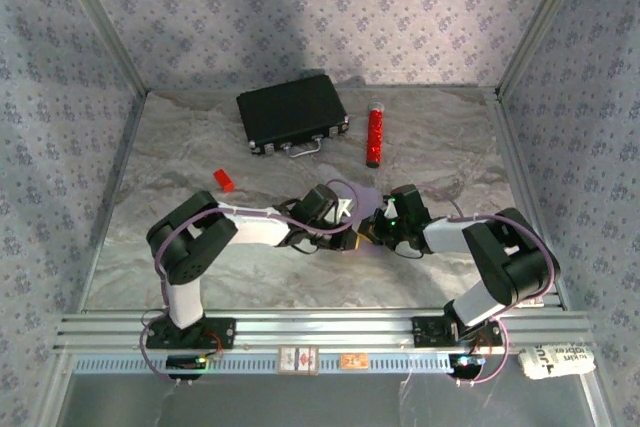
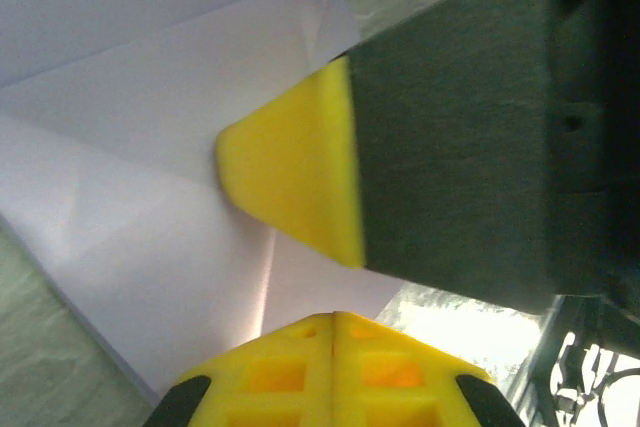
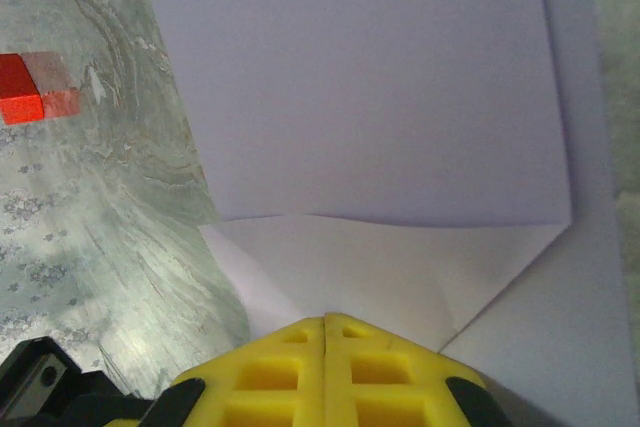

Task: Fold a paper plane with a square sheet of paper (pick it up from the middle)
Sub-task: Fold the triangle a second time at the center of the table.

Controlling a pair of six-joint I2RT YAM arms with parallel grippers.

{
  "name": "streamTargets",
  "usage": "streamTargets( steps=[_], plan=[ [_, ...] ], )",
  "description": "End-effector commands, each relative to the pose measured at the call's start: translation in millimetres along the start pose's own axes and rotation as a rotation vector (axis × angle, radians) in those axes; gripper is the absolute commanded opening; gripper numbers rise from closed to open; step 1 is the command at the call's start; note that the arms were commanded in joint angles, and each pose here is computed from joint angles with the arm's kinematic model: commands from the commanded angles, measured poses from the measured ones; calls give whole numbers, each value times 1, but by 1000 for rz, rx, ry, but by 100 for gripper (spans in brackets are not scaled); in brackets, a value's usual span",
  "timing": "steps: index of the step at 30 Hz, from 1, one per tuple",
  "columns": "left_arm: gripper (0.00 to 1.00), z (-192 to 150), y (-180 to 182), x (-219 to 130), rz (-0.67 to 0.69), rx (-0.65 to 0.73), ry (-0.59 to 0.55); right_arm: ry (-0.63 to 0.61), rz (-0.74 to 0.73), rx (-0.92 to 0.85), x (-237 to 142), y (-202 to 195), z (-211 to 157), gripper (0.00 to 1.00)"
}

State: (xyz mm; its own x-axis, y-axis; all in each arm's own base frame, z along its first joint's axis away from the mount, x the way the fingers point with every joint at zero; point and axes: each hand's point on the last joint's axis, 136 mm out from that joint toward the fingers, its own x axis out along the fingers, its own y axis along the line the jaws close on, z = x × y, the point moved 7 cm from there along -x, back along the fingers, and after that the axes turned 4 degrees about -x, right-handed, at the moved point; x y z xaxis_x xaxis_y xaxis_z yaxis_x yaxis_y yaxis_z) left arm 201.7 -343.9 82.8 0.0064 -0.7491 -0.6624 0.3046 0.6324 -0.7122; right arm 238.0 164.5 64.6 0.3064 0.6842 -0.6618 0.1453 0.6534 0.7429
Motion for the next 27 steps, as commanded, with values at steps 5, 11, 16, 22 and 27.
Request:
streamTargets(
  steps=[5,11,16,22,27],
  plan=[
    [5,-15,12,7,54,-4,46,14,-114,58,-1,-25,-10,2],
    [4,-25,19,4,60,-26,49,16,-117,57,-1,-26,-10,2],
    [4,-32,24,0,65,-39,48,18,-121,61,-1,-28,-11,2],
    [4,-38,27,-6,67,-52,39,19,-120,61,-1,-28,-11,2],
    [4,-35,15,-16,39,-37,10,15,-115,59,-1,-26,-10,2]
  ],
)
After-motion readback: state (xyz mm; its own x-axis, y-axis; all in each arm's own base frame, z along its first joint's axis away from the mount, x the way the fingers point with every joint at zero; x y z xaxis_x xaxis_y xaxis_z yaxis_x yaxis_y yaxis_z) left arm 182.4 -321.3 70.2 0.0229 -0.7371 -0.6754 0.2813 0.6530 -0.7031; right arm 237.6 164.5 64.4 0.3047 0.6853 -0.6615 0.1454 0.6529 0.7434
